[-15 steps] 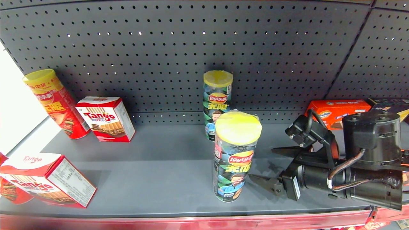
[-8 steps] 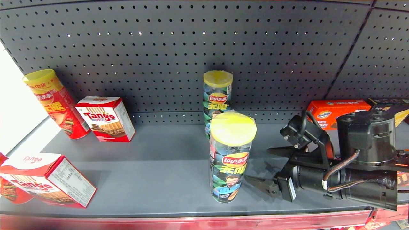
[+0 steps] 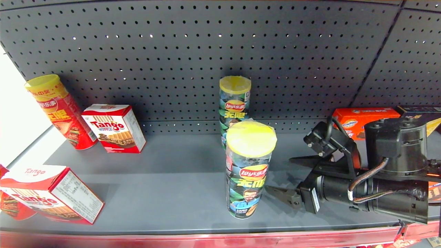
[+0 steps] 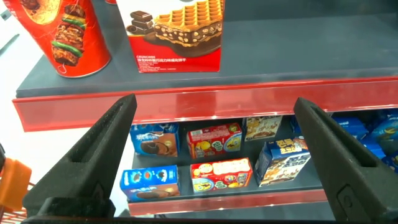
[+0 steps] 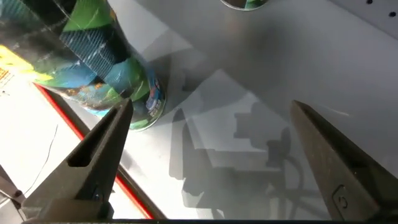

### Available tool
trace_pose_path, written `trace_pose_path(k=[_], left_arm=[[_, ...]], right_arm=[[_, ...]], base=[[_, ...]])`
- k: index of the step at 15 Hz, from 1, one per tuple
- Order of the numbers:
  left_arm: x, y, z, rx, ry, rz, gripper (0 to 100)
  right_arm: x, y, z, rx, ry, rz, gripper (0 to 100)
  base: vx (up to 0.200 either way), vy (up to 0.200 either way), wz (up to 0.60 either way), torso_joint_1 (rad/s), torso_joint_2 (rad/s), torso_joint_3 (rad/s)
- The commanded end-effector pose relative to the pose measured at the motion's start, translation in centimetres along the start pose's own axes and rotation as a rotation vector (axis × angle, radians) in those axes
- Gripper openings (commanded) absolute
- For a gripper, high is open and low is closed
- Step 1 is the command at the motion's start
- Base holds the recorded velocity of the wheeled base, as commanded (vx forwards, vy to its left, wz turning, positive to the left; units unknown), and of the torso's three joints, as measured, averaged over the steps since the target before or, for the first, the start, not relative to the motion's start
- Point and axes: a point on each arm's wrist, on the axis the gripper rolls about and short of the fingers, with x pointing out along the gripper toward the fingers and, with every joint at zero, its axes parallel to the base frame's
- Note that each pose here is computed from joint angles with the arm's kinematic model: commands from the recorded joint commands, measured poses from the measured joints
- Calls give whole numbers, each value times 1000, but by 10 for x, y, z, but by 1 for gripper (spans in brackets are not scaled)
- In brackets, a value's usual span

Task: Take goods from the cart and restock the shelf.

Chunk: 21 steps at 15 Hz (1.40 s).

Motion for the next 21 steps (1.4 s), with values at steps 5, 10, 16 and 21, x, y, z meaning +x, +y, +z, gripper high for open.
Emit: trace_pose_path(k=[5, 10, 16, 21], left_arm=[[0, 0, 0, 0, 1, 0, 100], [0, 0, 0, 0, 3, -3, 100], [0, 0, 0, 0, 3, -3, 100], [0, 0, 0, 0, 3, -2, 100]], right_arm=[[1, 11, -2, -16, 10, 42, 100], [-1, 3, 1, -4, -4, 13, 100], [6, 3, 4, -6, -6, 15, 100], [6, 7, 3, -13, -1, 29, 100]], base=[[0, 0, 0, 0, 0, 0], [0, 0, 0, 0, 0, 0], [0, 0, 0, 0, 0, 0], [0, 0, 0, 0, 0, 0]])
